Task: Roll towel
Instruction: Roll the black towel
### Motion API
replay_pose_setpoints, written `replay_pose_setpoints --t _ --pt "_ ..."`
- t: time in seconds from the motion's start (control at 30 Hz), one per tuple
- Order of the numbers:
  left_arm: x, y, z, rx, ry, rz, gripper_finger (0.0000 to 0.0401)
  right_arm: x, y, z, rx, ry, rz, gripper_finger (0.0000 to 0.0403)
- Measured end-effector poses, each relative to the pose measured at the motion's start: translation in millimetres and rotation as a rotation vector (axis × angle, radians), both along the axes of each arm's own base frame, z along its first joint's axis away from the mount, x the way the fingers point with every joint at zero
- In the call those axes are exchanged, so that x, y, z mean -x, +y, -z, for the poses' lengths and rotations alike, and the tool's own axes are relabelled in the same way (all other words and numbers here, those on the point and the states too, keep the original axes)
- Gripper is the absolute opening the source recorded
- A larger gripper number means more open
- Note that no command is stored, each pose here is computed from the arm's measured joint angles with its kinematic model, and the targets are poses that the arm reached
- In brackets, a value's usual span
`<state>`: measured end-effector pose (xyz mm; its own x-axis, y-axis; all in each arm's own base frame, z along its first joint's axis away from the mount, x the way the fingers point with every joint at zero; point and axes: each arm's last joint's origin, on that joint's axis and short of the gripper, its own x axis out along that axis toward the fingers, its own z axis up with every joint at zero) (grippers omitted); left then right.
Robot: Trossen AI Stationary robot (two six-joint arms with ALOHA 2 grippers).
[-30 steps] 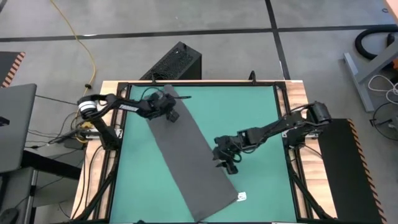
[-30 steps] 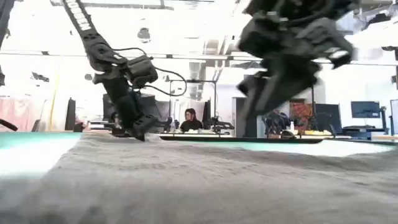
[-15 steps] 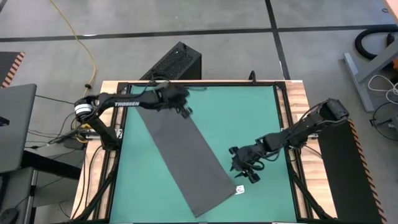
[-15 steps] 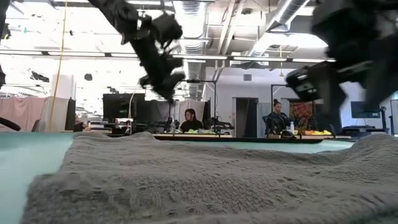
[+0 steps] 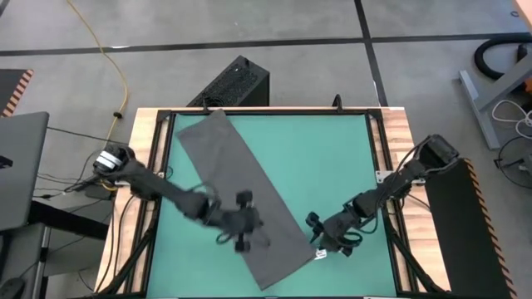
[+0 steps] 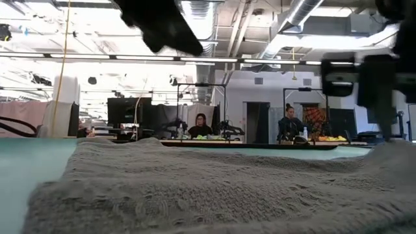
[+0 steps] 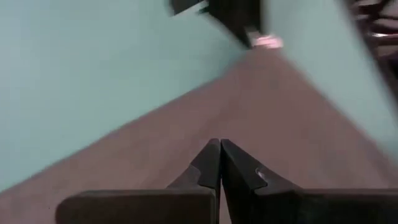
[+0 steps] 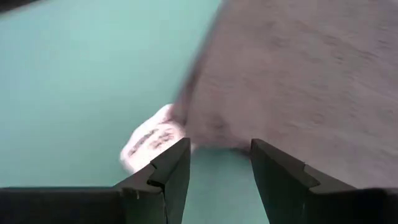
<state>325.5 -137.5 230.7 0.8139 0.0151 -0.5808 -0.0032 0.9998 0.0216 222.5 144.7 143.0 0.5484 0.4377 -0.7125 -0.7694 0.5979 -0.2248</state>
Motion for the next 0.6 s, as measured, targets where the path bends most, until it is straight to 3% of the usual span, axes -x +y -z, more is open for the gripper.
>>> replay_pose_setpoints --t 0.1,0.23,0.4,0.6 --pt "4 -37 1 0.017 -0.101 0.098 0.0016 2 9 6 0.023 -0.008 -0.048 0.0193" --pt "4 -74 18 0.057 -0.179 0.183 0.0057 7 19 10 0.077 -0.039 -0.011 0.0194" --pt "-1 -102 42 0.076 -0.124 0.237 0.0126 9 33 -2 0.123 -0.123 0.041 0.02" --pt "-11 -126 47 -0.08 0.052 0.306 0.0183 8 43 -7 0.104 -0.141 0.062 0.0204"
